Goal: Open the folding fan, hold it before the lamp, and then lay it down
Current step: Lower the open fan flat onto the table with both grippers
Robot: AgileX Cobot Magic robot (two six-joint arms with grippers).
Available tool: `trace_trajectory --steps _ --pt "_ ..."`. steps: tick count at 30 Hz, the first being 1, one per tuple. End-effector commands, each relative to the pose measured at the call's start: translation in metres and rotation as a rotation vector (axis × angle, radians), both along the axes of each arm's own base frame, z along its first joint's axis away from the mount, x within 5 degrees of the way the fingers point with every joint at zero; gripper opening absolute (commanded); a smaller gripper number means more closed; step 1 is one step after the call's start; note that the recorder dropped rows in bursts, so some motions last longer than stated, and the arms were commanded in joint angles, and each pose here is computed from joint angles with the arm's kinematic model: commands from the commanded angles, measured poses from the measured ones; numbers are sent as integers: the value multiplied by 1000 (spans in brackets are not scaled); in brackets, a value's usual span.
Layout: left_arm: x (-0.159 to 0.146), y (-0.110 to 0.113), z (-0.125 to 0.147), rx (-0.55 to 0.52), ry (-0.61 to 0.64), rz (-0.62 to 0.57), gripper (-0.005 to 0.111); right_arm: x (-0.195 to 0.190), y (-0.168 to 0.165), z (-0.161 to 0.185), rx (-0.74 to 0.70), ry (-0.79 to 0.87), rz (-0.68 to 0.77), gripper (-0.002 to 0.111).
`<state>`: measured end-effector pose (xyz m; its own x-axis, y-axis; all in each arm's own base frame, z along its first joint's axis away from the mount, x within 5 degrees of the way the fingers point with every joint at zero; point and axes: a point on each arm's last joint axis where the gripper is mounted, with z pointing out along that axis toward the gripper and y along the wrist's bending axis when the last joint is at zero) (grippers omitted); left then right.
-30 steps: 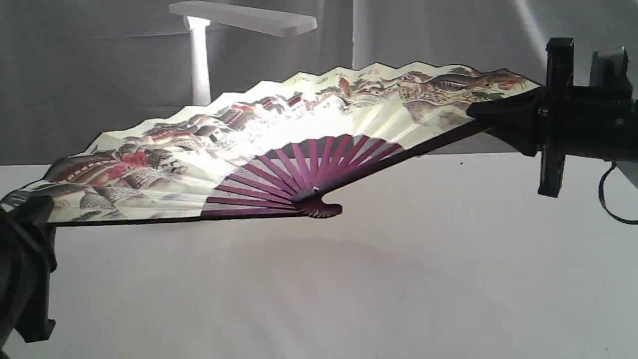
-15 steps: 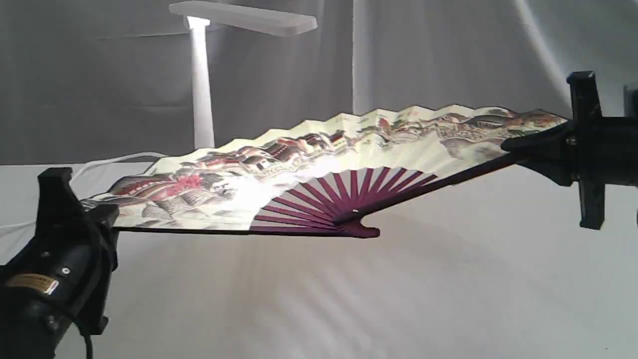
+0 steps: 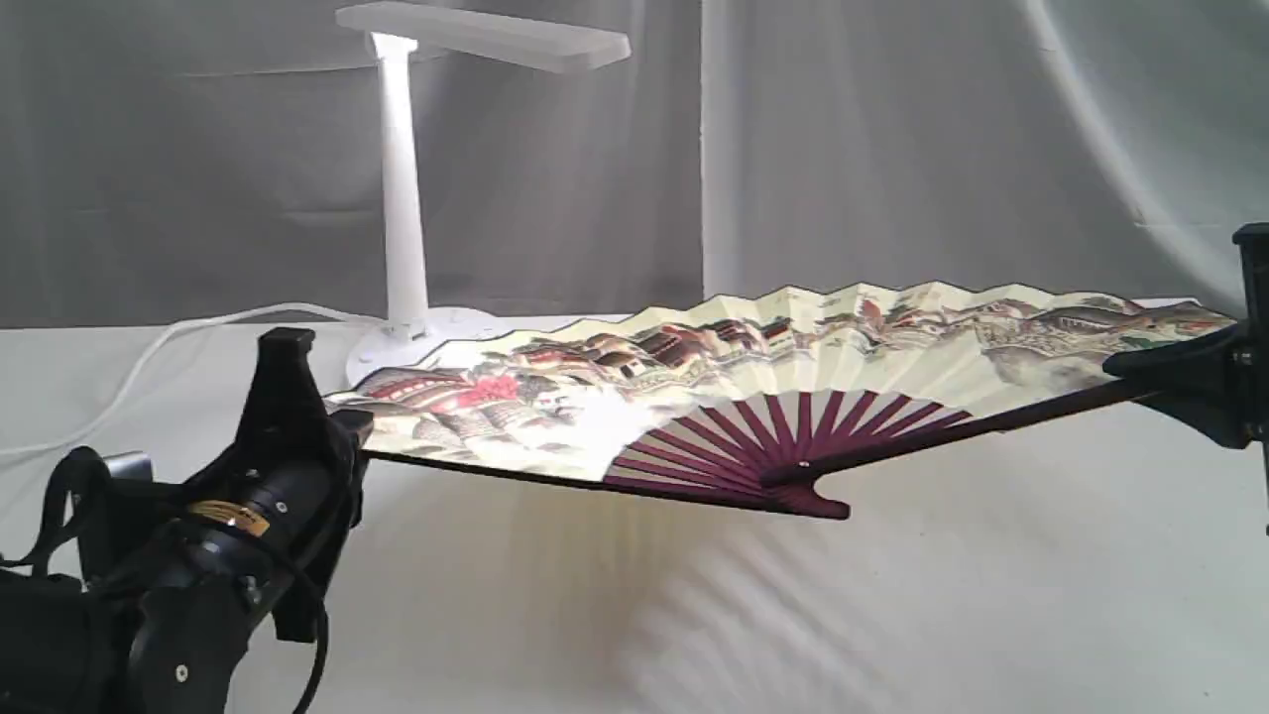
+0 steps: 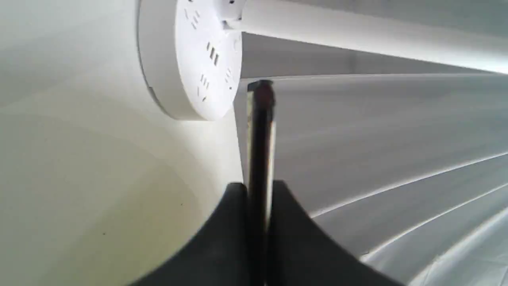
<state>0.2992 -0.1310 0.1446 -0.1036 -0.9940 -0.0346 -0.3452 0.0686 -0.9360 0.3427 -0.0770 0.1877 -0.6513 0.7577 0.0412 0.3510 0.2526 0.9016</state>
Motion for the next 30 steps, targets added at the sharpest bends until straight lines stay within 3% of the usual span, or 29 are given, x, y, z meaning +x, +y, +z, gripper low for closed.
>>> trace_trajectory --steps 1,17,30 --pt "8 -1 -5 -10 8 18 0 -2 -14 -8 -163 12 -36 0" --pt "15 -6 -35 16 91 7 4 2 -15 -53 -115 116 -11 0" --pt "13 -9 -53 56 141 -41 54 1 -16 -54 -144 105 6 0"
